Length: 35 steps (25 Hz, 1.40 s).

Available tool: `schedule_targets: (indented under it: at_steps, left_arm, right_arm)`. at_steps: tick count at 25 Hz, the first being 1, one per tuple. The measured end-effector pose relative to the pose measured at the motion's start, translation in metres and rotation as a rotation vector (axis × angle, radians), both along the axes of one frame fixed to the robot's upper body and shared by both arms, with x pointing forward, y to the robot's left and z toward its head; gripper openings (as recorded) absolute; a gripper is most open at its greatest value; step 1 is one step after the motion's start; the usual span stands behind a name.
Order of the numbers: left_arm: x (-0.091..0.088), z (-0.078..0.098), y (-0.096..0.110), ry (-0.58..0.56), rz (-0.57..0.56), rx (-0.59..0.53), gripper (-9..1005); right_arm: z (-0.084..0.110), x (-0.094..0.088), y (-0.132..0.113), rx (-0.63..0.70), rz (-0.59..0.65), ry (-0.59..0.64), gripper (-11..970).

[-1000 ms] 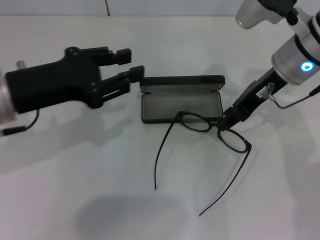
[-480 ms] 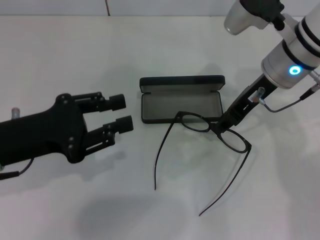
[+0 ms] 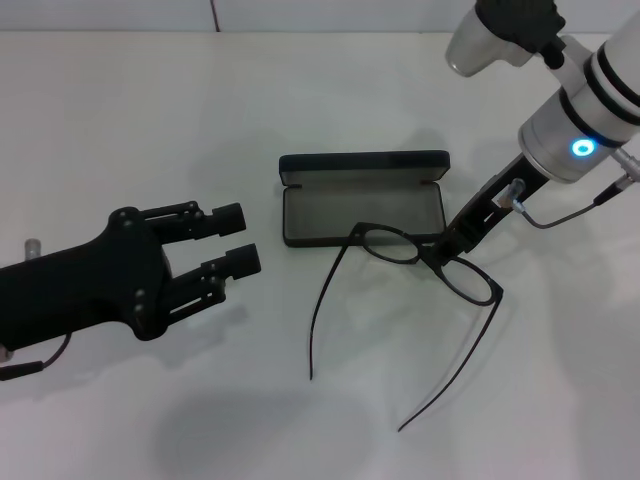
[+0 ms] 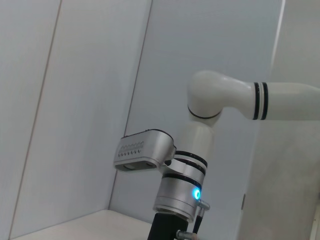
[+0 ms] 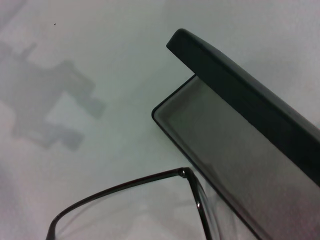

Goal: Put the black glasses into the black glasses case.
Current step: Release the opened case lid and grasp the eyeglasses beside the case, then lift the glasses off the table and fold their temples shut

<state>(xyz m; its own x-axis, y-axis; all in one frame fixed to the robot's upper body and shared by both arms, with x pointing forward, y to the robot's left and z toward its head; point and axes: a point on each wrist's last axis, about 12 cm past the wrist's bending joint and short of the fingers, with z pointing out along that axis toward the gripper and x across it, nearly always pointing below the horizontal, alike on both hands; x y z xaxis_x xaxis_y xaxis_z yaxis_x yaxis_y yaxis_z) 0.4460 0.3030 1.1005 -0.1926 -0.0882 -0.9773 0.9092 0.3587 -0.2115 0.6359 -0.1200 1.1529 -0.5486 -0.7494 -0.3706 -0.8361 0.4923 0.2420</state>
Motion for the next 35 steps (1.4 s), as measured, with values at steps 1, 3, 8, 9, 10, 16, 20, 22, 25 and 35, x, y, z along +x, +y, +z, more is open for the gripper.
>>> schedule_targets:
  at_steps: [1,3,8,9,10,16,20,22,25,35]
  left_arm:
    - [0.000,0.000,0.000,0.002,0.001,-0.002,403]
    - [0.001,-0.002,-0.001,0.008,0.001,-0.008,400]
    - [0.000,-0.005,-0.001,0.024,-0.001,-0.008,390]
    - [0.000,-0.005,-0.002,0.025,-0.002,-0.008,388]
    - [0.000,-0.005,-0.001,0.027,-0.002,-0.008,386]
    - [-0.002,-0.007,-0.002,0.032,0.002,-0.011,375]
    - [-0.003,-0.007,-0.001,0.034,0.005,-0.011,367]
    - [-0.003,-0.007,-0.001,0.035,0.006,-0.014,363]
    - [-0.003,-0.006,-0.001,0.035,0.004,-0.024,357]
    - [-0.015,0.000,-0.011,-0.042,-0.098,-0.212,318]
  right_arm:
    - [0.000,0.000,0.001,0.001,0.002,-0.003,338]
    - [-0.003,-0.001,0.003,0.005,0.009,-0.009,317]
    - [-0.006,-0.002,0.007,0.001,0.021,-0.027,271]
    - [-0.006,-0.002,0.007,0.002,0.024,-0.028,269]
    - [-0.007,-0.003,0.009,0.006,0.027,-0.029,268]
    - [-0.007,-0.004,0.011,0.009,0.050,-0.045,257]
    - [-0.007,-0.007,0.005,0.046,0.065,-0.071,170]
    - [-0.006,-0.010,0.001,0.061,0.067,-0.083,113]
    - [-0.001,-0.020,-0.010,0.101,0.078,-0.111,84]
    - [0.016,-0.065,-0.061,0.510,0.156,-0.297,73]
